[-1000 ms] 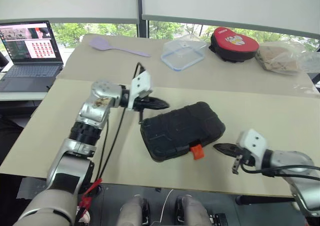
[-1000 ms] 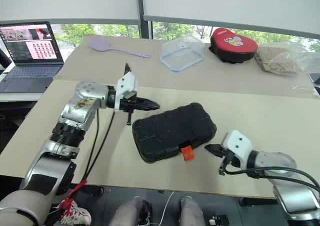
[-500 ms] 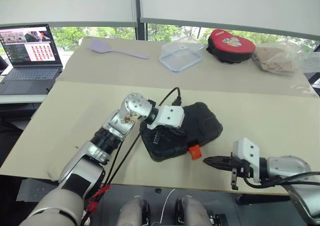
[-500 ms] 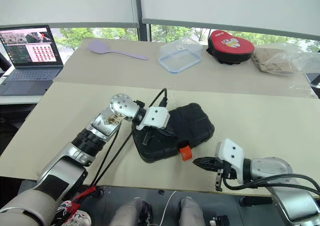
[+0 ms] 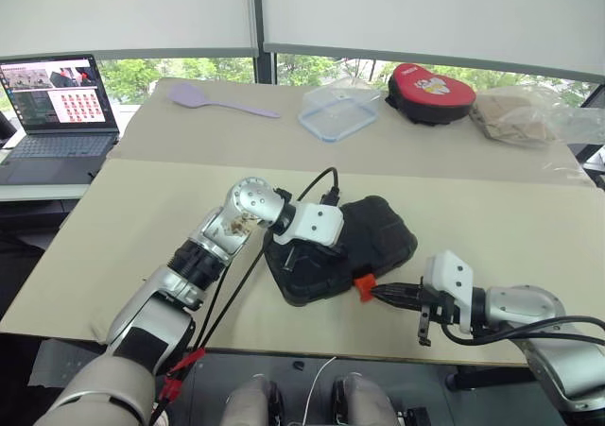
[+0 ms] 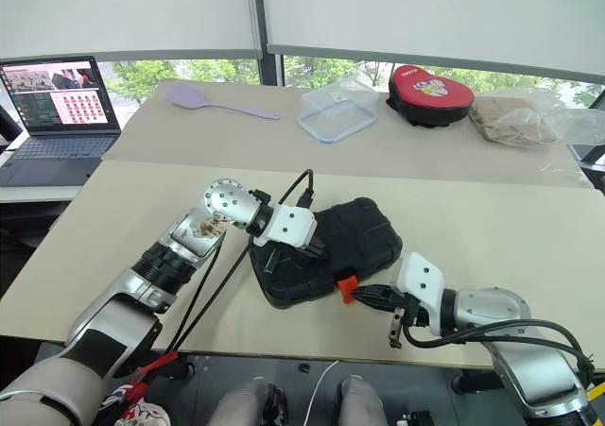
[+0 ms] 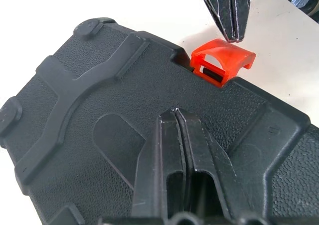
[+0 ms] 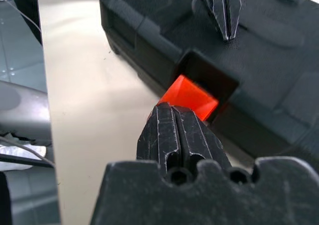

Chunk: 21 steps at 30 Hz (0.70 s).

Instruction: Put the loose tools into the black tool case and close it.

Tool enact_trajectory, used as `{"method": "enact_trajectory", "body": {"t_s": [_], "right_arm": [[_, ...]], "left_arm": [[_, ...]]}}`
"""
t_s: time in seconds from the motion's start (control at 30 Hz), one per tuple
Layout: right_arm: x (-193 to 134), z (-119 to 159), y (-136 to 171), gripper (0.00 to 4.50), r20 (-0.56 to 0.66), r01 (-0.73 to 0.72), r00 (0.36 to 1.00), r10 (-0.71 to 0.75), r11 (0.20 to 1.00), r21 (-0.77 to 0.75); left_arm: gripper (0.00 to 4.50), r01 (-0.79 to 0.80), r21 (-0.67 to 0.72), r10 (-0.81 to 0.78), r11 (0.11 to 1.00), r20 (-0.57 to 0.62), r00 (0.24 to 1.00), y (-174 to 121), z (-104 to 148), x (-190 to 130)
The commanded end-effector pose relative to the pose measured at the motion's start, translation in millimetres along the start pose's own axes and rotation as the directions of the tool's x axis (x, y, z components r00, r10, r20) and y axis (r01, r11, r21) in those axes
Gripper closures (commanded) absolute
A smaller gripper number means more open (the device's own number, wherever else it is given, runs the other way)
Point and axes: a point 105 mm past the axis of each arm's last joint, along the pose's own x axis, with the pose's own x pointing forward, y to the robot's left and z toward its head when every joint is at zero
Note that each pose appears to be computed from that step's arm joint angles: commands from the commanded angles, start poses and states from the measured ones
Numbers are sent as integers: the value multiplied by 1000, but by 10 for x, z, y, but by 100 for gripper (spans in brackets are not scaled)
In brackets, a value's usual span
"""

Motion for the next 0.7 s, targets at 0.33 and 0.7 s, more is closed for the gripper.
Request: {"method": "enact_trajectory", "body": {"t_s": [0.33, 0.7], "right_arm": [[226, -286, -123, 450, -78, 78, 993, -84, 994, -70], [98, 262, -218, 450, 205, 256, 950, -236, 964, -75]], "left_arm": [[441, 45, -91, -51, 995, -75, 996, -125, -235, 97], [441, 104, 9, -102, 994, -142, 985, -223, -315, 269]]}}
